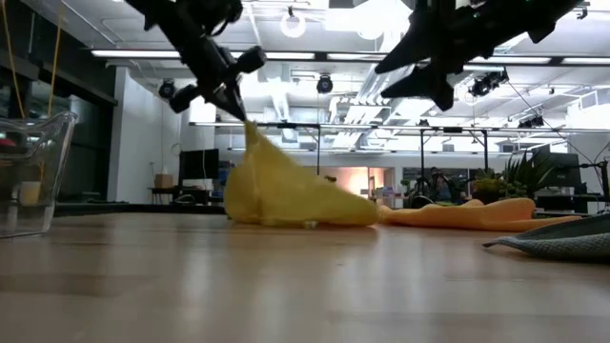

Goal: Fold microfiber towels
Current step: Fold the yellow microfiber towel

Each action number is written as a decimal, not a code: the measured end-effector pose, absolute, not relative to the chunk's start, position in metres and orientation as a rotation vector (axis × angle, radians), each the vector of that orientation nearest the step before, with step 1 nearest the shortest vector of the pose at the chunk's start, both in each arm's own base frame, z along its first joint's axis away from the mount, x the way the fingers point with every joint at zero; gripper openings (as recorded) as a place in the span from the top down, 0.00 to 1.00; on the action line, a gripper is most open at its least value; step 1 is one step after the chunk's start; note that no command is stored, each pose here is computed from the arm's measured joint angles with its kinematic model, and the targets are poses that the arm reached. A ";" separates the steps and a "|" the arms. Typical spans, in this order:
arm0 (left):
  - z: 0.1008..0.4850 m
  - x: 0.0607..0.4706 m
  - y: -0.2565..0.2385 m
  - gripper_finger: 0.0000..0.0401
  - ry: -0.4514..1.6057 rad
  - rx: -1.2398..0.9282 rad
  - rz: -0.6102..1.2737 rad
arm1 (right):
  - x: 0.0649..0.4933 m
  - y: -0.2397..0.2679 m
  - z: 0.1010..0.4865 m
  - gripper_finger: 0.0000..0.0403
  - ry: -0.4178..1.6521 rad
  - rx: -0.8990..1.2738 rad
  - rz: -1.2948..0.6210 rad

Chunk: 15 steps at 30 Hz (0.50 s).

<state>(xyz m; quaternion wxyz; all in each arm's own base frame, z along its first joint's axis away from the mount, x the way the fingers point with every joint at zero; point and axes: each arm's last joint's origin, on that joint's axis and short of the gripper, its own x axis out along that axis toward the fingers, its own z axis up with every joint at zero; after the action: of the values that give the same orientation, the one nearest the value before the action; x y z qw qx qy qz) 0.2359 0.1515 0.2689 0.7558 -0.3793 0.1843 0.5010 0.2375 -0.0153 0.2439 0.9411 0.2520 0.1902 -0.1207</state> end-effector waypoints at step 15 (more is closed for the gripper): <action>0.246 0.244 0.147 1.00 0.573 -0.793 1.051 | 0.342 -0.003 0.165 0.49 0.690 0.231 -0.162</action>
<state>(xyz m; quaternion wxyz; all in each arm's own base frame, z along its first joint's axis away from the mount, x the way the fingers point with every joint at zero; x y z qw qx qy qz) 0.2436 0.1475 0.2458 0.7533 -0.3634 0.2623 0.4814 0.3418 -0.0032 0.1649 0.9313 0.1128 0.3371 -0.0789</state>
